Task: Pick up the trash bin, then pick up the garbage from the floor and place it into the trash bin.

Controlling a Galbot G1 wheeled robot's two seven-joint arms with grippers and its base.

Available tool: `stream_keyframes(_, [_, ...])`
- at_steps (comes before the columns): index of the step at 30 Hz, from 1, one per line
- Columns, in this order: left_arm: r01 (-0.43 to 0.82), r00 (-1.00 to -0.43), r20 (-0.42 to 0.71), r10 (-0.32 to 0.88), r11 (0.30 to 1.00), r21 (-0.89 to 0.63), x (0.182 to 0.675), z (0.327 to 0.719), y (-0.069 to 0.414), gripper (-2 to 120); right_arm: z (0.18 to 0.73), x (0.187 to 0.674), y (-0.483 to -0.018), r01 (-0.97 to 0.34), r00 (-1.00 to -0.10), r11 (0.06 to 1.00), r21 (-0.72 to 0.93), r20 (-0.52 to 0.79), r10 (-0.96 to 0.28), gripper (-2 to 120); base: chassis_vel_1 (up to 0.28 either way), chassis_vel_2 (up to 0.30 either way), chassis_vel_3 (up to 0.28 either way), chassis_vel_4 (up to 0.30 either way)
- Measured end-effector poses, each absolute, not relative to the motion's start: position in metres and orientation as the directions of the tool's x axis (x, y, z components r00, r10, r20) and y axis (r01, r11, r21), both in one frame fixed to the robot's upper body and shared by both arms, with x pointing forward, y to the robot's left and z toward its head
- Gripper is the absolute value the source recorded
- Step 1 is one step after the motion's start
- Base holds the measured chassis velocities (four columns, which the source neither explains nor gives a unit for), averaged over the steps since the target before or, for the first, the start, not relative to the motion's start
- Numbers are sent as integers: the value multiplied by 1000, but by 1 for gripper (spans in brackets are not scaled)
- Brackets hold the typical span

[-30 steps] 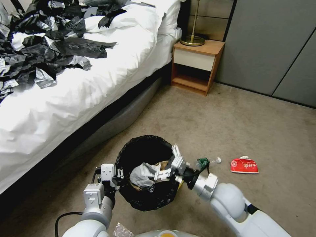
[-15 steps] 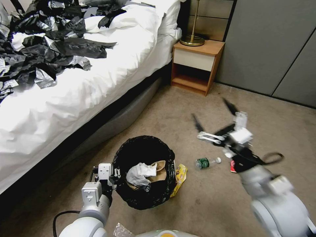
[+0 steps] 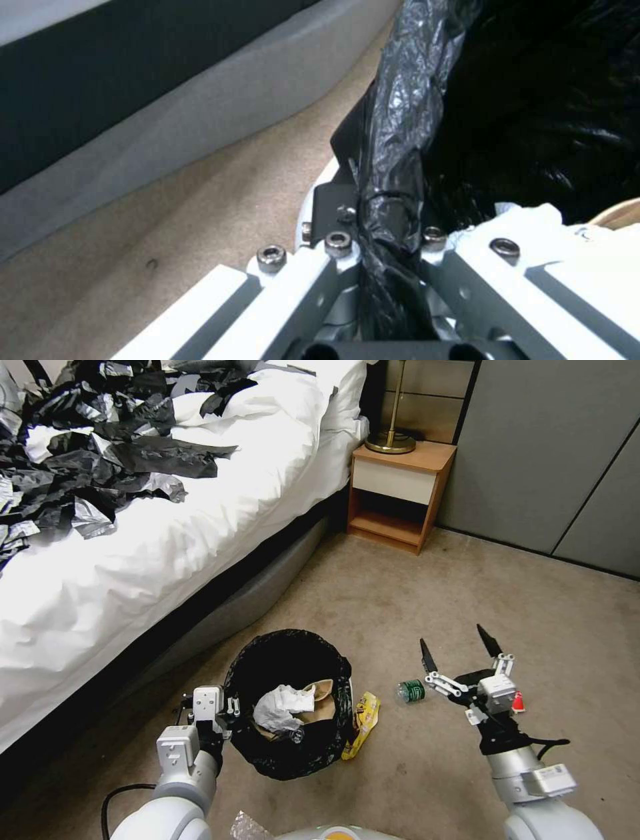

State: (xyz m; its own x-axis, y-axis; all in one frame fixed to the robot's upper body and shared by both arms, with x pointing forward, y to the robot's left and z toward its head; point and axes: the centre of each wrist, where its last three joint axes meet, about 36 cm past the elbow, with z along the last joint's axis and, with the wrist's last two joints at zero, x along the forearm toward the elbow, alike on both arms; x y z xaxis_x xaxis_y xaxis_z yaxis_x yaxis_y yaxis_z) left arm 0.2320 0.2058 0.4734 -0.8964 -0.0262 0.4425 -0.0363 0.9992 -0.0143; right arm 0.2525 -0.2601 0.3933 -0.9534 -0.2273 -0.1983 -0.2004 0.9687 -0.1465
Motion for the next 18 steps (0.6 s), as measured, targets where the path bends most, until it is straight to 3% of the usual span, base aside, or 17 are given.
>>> stream_keyframes(10, [-38,-898,439,-26,999,-18,233,474,205,0,403,266,-261,-199,-966,970,-136,-139,-218,100,63,55,62,62])
stream_keyframes(18, [-47,-897,441,-34,999,-18,232,473,205,0,418,287,-258,-226,-973,967,-121,-20,-230,100,45,58,47,48])
